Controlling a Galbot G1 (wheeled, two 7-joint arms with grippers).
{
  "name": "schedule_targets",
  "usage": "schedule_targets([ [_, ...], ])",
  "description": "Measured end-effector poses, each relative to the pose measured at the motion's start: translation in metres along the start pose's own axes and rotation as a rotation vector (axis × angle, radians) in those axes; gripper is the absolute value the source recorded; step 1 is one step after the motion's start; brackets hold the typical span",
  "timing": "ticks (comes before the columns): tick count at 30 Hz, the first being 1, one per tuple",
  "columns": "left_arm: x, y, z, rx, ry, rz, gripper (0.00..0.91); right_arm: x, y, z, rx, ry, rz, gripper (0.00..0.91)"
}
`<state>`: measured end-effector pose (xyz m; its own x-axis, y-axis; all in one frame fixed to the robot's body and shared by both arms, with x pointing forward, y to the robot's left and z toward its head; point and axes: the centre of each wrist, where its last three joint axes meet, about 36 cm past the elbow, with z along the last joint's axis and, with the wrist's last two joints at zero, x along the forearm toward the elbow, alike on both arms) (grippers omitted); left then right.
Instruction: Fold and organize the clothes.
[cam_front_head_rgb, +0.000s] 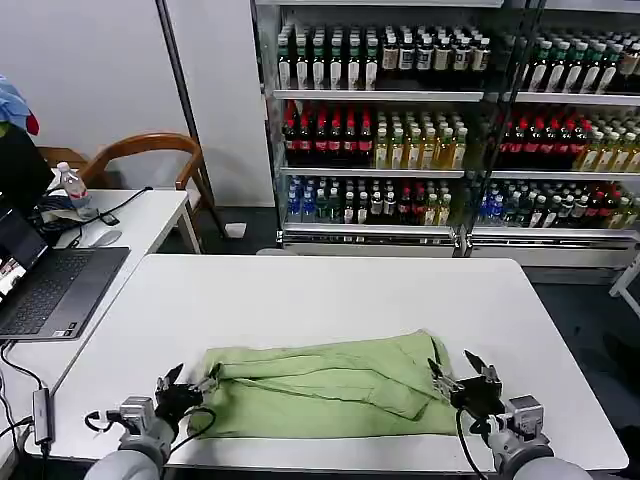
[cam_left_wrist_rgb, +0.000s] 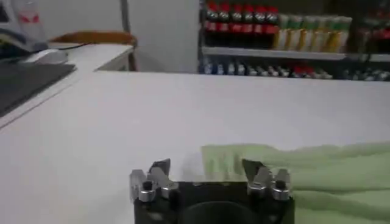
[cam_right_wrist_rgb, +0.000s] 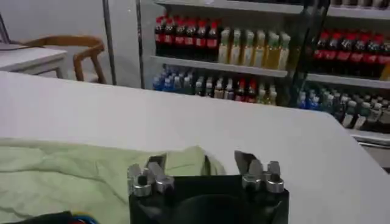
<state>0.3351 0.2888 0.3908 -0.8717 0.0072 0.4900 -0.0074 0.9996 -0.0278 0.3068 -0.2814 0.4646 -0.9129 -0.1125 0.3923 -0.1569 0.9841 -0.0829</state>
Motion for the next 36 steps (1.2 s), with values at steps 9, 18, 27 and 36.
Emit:
schedule_targets([
  [9,0.004,-0.02,0.01,0.001,0.047,-0.029,0.04,-0.003,0.002,0.004,0.007,0.0,0.012,0.907],
  [18,0.006,-0.035,0.015,0.007,0.063,-0.017,0.04,-0.006,0.004,0.009,0.02,0.008,0.015,0.907],
  [27,0.008,-0.05,0.016,0.017,0.05,0.019,0.03,-0.007,0.005,0.013,0.029,0.015,0.019,0.907],
  [36,0.012,-0.024,0.001,-0.001,0.048,-0.008,0.03,-0.01,0.002,0.009,0.04,-0.002,0.026,0.907],
])
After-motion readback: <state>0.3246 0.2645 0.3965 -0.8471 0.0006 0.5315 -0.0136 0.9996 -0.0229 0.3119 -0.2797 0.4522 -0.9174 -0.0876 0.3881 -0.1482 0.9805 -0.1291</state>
